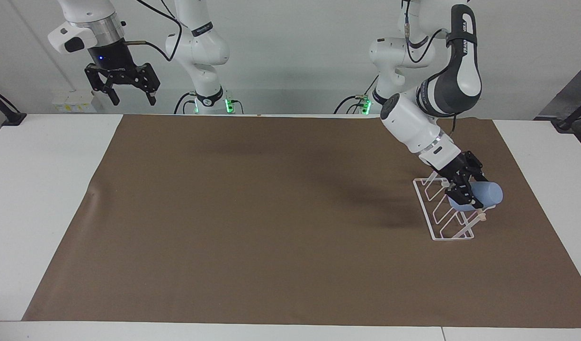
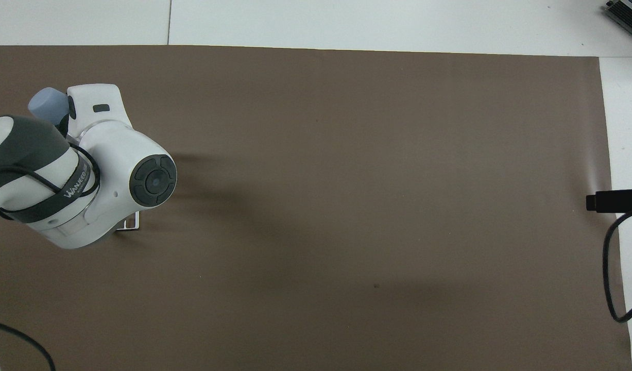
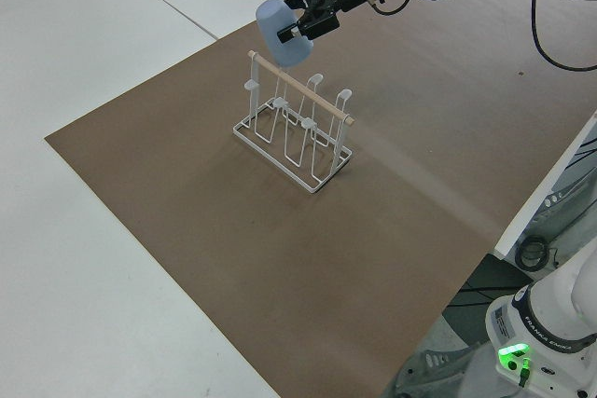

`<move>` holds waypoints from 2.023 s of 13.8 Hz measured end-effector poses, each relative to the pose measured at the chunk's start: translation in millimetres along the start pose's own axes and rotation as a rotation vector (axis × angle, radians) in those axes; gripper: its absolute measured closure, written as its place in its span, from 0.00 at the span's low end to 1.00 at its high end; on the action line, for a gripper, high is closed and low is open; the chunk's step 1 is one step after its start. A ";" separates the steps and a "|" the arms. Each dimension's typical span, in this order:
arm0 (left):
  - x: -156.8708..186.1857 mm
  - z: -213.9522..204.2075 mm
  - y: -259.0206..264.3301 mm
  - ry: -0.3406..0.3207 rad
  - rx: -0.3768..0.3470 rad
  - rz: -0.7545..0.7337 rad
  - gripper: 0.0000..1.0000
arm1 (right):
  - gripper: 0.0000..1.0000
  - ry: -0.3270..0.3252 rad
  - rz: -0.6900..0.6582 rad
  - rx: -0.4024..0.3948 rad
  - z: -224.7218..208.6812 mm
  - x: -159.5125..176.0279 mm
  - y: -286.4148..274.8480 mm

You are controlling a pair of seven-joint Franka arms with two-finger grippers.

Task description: Hang cup on cup holder

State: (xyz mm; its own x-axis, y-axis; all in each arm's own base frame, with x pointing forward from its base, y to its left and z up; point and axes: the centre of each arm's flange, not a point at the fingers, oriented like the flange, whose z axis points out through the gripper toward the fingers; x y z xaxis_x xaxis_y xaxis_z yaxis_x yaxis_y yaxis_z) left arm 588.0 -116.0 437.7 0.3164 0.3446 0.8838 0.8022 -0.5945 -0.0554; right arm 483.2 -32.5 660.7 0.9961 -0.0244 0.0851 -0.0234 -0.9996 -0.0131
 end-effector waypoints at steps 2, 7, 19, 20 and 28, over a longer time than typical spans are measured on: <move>-6.1 -1.3 -0.5 0.006 0.006 0.006 0.24 | 0.00 0.000 0.000 0.000 0.0 0.0 0.0; -22.1 -3.1 -3.1 0.025 0.017 0.009 0.24 | 0.00 0.000 0.000 0.000 0.0 0.0 0.0; -22.2 -9.2 1.3 0.030 -0.010 -0.039 0.00 | 0.00 0.000 0.000 0.000 0.0 0.0 0.1; -15.1 -13.8 5.5 0.007 -0.021 -0.063 0.00 | 0.00 0.000 0.000 0.000 0.0 0.0 0.1; 54.9 -41.7 15.7 -0.462 -0.081 -0.053 0.00 | 0.00 0.000 0.000 0.000 0.0 0.0 0.1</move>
State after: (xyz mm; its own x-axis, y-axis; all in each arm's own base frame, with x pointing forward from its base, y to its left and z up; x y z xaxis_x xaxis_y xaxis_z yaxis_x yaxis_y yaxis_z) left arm 596.9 -136.7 504.6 0.4829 0.6521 0.5844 0.7868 -0.6161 0.0372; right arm 483.2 -32.6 660.7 0.9961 -0.0246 0.0850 -0.0235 -0.9996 -0.0131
